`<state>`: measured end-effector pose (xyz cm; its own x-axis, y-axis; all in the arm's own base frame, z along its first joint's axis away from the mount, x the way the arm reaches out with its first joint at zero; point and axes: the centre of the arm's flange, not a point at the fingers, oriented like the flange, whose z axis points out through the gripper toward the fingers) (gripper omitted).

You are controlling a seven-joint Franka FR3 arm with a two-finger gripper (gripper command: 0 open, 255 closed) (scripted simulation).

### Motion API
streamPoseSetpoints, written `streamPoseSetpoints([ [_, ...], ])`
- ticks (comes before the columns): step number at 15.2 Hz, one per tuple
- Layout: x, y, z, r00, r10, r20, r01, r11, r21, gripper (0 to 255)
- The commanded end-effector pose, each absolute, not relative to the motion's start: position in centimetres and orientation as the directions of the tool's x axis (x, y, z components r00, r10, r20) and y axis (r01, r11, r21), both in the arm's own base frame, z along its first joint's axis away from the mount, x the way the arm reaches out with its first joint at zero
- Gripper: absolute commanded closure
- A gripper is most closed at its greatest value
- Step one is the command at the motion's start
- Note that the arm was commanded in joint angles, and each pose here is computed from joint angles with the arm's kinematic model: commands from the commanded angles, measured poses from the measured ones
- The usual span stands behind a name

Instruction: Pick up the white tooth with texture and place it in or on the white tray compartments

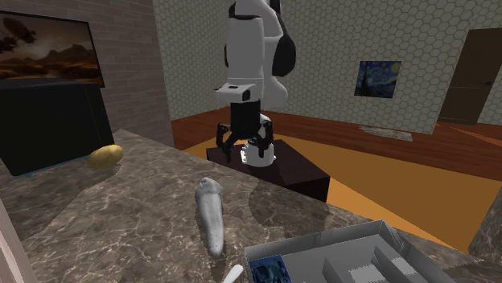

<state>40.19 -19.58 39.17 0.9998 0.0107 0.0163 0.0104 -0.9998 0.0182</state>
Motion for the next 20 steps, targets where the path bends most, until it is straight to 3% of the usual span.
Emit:
streamPoseSetpoints([
  [1,40.7,-21.3,37.2,1.0,0.013,0.004,0.013,-1.0,0.016,0],
  [11,43.7,-30.0,27.3,0.998,0.022,-0.056,0.022,-1.0,0.0,0],
  [20,43.6,-30.4,22.8,0.998,0.022,-0.059,0.022,-1.0,-0.001,0],
])
